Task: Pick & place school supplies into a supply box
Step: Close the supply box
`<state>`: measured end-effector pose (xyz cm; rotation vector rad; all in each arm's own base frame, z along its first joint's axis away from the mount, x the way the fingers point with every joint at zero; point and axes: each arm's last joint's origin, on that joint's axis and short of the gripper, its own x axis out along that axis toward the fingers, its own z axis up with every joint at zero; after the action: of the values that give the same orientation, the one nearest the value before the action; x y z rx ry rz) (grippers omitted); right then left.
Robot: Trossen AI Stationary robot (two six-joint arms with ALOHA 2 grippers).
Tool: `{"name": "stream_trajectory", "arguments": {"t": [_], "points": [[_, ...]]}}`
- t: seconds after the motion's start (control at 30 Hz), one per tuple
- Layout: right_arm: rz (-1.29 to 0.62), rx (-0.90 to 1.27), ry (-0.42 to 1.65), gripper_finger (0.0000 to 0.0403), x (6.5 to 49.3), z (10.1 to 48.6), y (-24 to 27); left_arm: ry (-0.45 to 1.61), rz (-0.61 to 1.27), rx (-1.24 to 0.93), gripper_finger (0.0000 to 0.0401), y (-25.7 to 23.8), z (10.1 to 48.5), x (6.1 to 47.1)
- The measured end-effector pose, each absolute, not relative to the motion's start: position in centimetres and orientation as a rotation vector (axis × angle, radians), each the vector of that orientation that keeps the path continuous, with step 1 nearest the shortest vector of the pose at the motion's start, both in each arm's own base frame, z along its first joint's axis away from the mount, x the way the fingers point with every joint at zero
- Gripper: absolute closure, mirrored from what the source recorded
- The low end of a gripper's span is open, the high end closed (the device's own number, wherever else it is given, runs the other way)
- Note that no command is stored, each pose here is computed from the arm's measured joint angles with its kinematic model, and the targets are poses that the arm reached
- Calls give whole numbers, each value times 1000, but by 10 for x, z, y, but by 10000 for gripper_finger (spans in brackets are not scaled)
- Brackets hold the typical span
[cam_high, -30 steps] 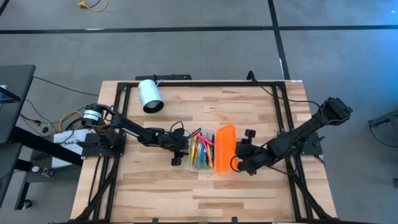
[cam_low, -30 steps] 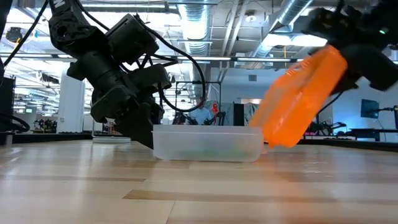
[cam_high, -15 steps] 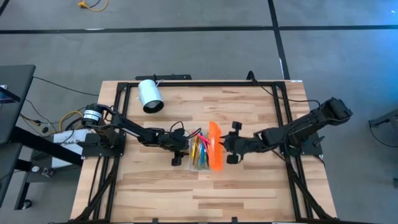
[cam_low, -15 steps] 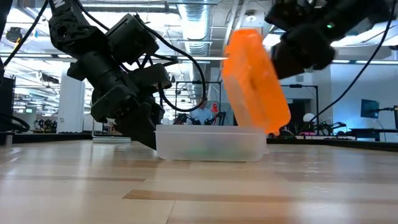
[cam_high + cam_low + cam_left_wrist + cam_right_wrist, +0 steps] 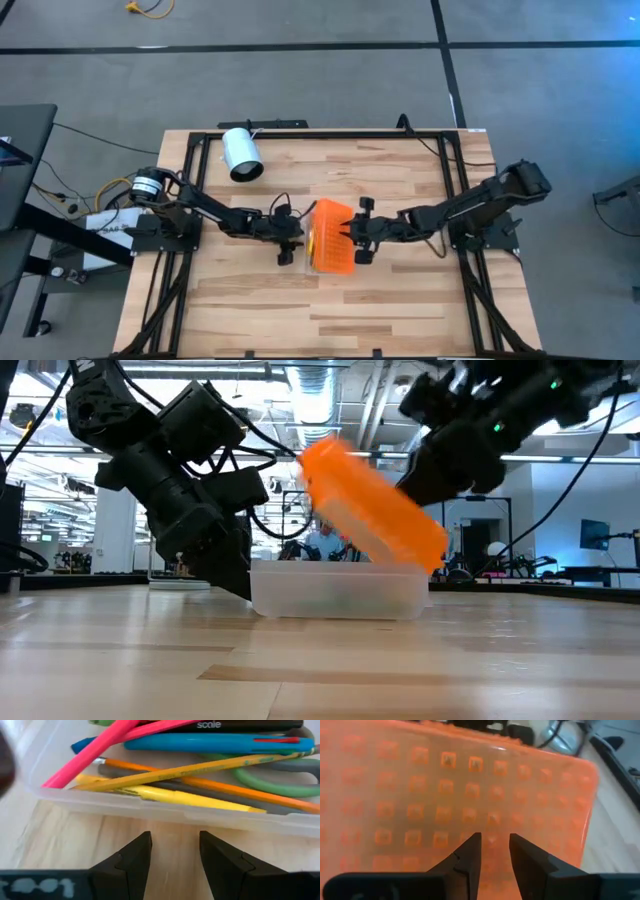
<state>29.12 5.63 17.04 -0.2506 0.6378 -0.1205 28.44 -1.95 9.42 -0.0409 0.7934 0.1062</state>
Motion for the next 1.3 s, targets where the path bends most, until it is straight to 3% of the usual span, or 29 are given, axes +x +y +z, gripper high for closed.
{"name": "stream_trajectory", "arguments": {"t": [0.37,0.7,1.3], "points": [[-75,-221,659,305,327,146,48,803,131,-64,240,-20,85,269],[-53,-245,550,305,333,165,49,774,124,-57,240,-23,92,267],[-24,-155,603,305,342,135,42,664,69,-49,240,-27,100,275]]}}
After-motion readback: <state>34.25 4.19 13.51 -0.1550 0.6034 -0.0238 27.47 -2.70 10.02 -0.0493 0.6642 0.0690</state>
